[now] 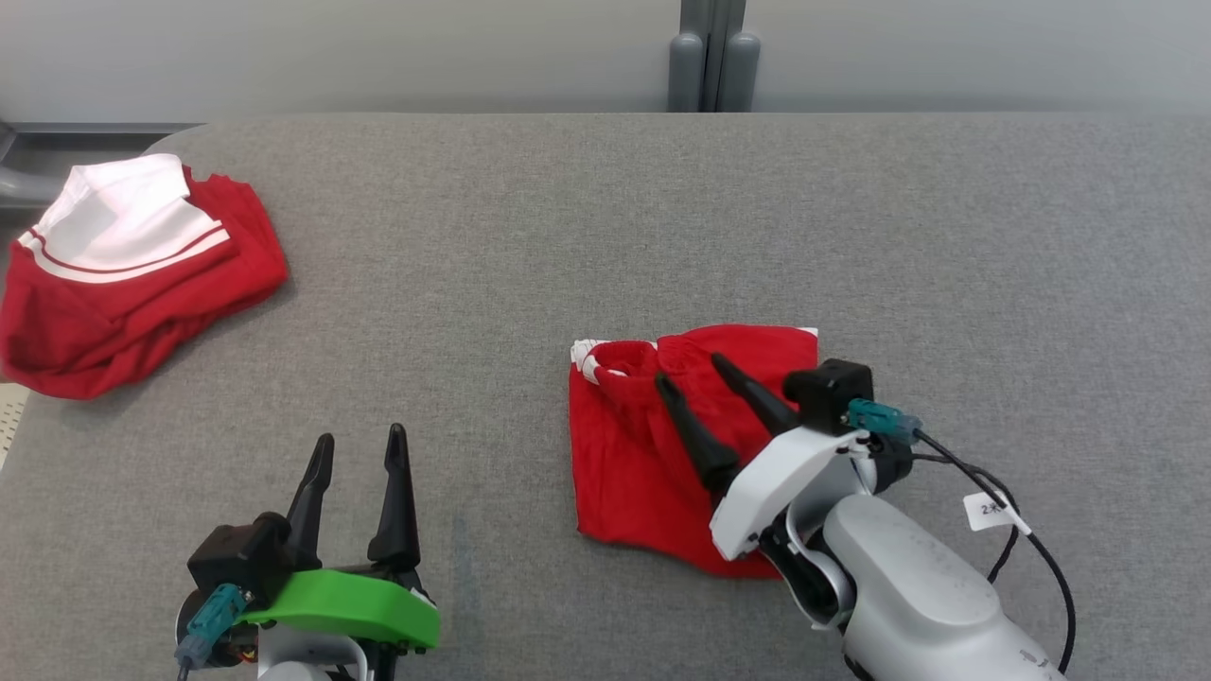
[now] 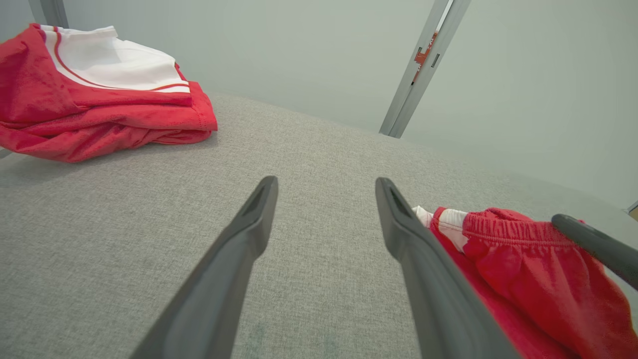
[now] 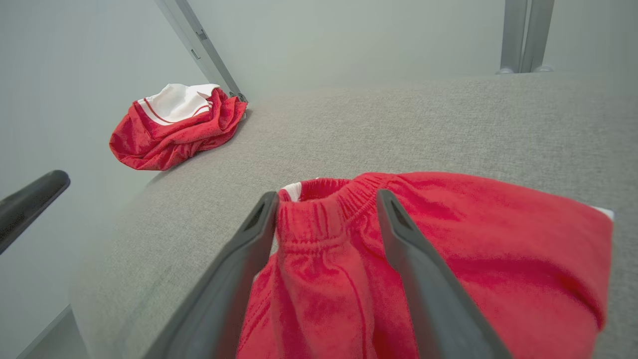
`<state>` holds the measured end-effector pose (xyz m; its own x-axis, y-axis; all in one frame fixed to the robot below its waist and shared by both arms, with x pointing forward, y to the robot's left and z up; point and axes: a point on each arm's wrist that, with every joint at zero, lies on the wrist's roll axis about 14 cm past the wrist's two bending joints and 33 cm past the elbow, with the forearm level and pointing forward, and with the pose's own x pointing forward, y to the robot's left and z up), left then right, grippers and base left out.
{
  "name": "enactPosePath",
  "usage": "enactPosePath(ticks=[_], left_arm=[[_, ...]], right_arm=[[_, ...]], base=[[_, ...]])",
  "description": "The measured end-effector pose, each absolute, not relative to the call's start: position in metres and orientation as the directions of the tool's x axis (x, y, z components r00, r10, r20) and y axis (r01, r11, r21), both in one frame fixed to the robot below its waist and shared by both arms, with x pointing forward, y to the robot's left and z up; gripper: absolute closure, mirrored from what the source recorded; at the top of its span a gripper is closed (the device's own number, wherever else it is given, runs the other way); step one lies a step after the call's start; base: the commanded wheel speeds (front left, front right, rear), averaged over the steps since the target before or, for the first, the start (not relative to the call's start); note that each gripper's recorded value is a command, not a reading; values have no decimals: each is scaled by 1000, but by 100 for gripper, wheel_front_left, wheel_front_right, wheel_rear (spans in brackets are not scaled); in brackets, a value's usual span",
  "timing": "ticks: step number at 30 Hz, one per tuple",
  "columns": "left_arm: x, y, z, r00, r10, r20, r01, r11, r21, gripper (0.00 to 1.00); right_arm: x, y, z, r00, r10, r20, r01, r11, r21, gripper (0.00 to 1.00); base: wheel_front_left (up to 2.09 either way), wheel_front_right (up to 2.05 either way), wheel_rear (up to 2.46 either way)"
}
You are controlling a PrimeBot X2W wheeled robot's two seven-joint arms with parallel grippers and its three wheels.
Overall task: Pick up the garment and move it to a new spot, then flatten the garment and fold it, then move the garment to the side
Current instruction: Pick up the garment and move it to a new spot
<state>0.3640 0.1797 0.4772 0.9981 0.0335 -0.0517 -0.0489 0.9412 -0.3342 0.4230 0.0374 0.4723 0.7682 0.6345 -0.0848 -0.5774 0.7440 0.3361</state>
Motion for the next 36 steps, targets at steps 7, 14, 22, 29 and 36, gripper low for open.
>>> enactPosePath(ticks=[7,14,22,29,36], left_arm=[[363,179,476,998,32,-56,-49,941,-334,0],[360,187,476,997,57,-57,-73,940,-333,0],[356,193,475,995,80,-62,-97,937,-335,0],[353,198,472,993,96,-70,-115,935,-335,0],[352,200,470,991,107,-74,-126,933,-336,0]], right_arm=[[448,7,488,845,534,-13,-503,803,319,0],[449,3,469,836,542,-85,-521,833,186,50],[413,49,439,706,678,-203,-661,734,153,100],[386,81,422,591,759,-273,-746,643,172,100],[369,89,404,526,780,-339,-776,604,184,100]], base=[[0,0,0],[0,0,0],[0,0,0],[0,0,0],[0,0,0]])
